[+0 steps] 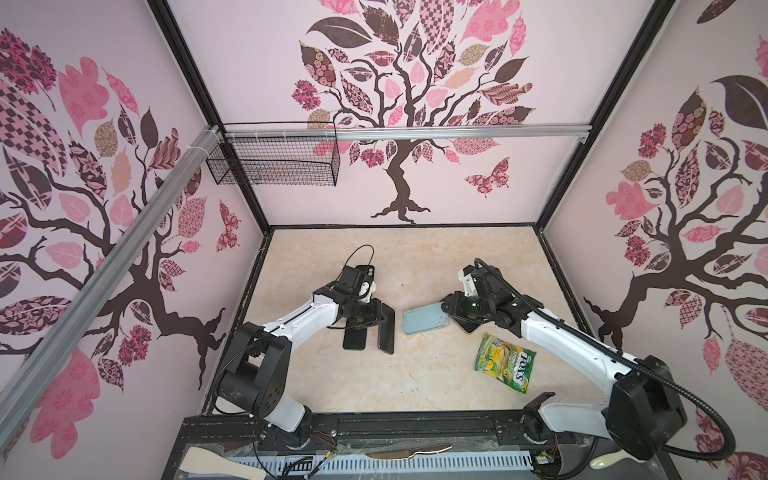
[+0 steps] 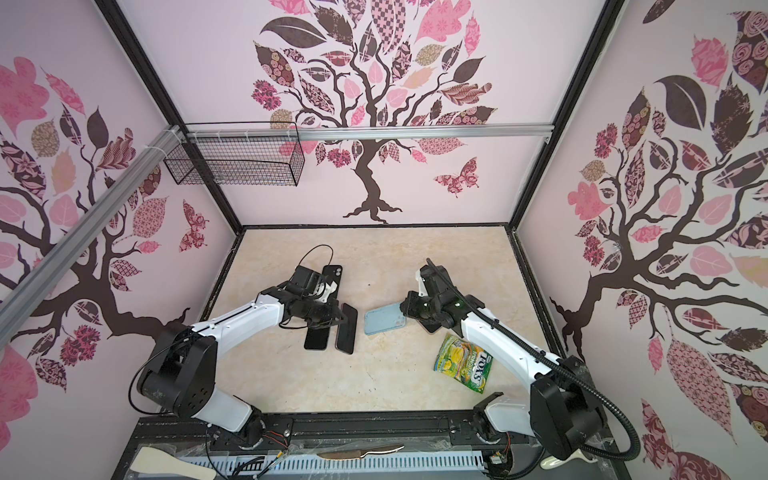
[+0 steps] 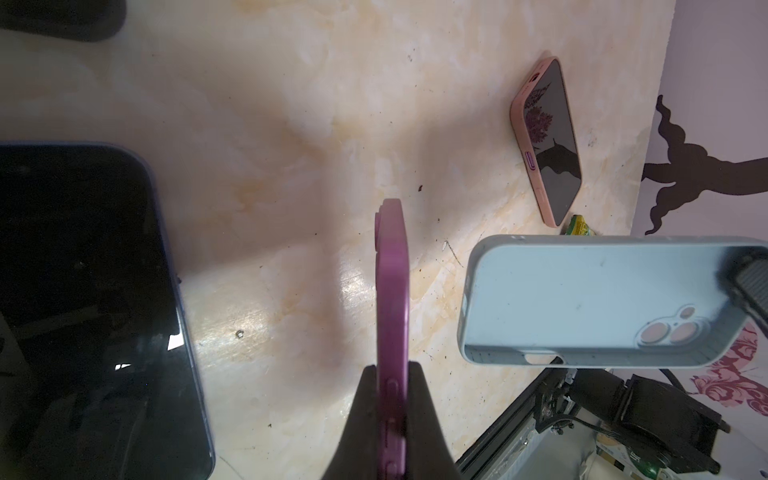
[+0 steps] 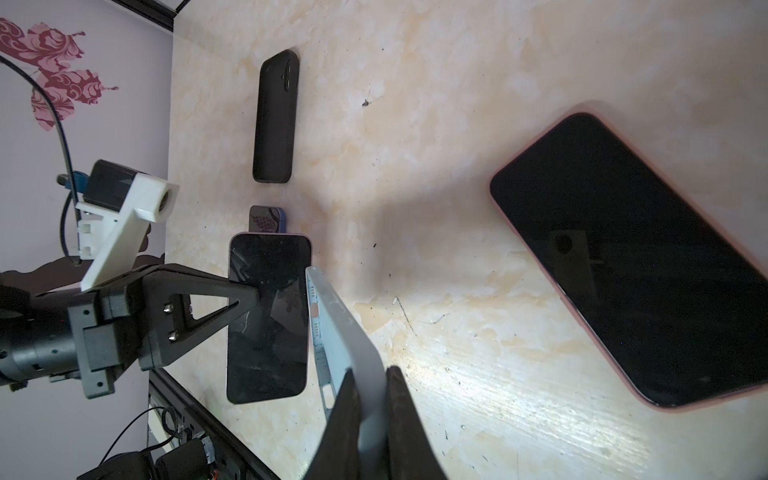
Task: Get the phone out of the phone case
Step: 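Draw the right gripper with the case away from the left gripper holding the phone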
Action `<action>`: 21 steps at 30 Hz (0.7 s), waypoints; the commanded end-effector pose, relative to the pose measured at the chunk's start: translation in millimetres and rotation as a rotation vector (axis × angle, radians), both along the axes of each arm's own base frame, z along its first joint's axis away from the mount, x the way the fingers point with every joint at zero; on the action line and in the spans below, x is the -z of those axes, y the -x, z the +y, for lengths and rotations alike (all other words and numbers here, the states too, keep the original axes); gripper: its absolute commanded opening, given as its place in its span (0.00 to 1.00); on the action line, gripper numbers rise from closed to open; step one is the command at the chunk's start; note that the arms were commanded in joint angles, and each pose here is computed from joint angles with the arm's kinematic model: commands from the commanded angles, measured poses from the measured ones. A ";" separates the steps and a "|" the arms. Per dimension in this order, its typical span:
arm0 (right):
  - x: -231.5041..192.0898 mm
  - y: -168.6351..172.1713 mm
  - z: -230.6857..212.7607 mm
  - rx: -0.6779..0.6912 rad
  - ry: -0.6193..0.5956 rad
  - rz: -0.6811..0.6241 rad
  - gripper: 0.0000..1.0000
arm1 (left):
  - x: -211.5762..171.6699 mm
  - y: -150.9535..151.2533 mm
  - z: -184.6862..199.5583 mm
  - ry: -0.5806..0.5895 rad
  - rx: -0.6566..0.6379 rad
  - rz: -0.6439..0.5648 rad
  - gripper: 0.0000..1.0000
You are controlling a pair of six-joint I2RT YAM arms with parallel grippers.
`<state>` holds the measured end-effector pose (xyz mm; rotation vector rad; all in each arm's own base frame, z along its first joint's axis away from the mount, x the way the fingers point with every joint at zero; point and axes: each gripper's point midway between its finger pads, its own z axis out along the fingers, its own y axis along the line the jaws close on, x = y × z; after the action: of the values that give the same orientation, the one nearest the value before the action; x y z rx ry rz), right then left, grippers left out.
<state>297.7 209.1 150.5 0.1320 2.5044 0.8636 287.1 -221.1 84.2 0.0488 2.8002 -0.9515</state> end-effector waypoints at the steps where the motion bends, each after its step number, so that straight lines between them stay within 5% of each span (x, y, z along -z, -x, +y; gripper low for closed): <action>1: 0.8 -4.0 2.0 -0.010 0.001 -0.023 0.00 | 1.6 -2.6 -4.3 0.061 -0.007 0.014 0.00; 21: 41.9 -2.3 7.5 -0.030 0.038 0.131 0.00 | 19.2 -20.2 -1.2 0.091 -0.024 0.040 0.00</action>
<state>297.8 212.9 111.5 0.1251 2.6115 0.8328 303.0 -218.8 66.3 -0.0254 2.8027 -1.0470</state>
